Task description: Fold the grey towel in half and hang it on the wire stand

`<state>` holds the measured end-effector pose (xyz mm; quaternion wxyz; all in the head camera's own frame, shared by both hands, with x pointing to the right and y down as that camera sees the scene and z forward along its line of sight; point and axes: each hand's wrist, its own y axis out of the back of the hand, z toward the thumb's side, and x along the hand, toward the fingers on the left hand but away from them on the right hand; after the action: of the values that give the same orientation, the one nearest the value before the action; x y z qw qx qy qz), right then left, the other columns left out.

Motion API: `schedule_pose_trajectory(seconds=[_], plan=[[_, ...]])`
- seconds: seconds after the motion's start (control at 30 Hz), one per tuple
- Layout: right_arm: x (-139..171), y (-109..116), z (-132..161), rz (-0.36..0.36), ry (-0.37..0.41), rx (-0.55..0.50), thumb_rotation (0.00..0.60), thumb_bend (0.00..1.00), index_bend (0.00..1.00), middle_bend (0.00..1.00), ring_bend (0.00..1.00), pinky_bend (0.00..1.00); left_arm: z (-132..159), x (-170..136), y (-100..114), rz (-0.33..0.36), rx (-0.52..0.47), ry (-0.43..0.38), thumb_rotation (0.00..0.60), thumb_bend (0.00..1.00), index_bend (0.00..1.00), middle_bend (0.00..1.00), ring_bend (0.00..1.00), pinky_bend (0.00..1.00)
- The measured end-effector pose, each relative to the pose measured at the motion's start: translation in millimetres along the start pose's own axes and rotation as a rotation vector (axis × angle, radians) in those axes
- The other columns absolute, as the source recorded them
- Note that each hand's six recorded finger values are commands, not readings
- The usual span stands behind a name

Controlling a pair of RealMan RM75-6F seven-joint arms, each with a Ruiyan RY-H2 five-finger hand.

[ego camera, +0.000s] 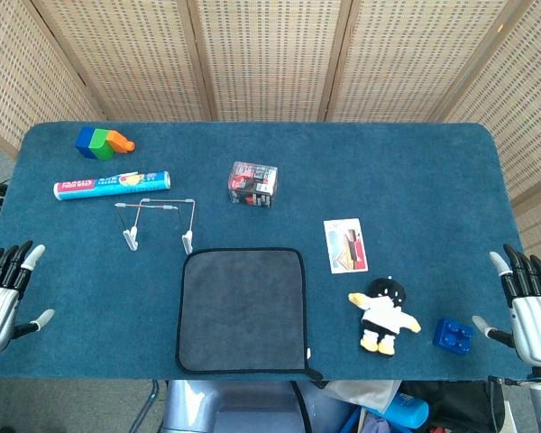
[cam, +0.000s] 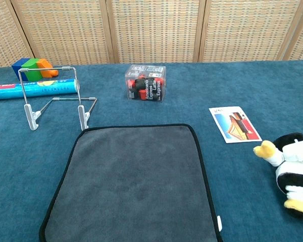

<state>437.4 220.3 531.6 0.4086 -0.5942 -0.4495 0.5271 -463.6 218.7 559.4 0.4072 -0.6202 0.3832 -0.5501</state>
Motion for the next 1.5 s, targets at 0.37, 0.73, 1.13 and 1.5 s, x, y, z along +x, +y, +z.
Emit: schedule_pose_trajectory(seconds=[0.37,0.73,1.13,1.5], plan=[[-3,0,-5,-0.004,-0.021,-0.001,0.6,0.0,0.0,0.0,0.0,0.0,16,7,-6,-0.01,0.007,-0.066,0.6,0.19,0.0,0.0,0.0,0.0],[-13,-4,-16,0.007,-0.088,0.013,0.6,0.0,0.0,0.0,0.0,0.0,76,53,-37,0.037,0.064,-0.494,0.6,0.25,0.04,0.0,0.0,0.0],[-25,-15,-35,0.039,-0.175,0.034,0.6,0.0,0.0,0.0,0.0,0.0,121,95,-99,-0.086,0.134,-0.809,0.6,0.29,0.27,0.0,0.0,0.0],[-31,-19,-42,0.054,-0.205,0.038,0.6,0.0,0.0,0.0,0.0,0.0,125,96,-130,-0.167,0.18,-0.863,0.6,0.29,0.31,0.0,0.0,0.0]])
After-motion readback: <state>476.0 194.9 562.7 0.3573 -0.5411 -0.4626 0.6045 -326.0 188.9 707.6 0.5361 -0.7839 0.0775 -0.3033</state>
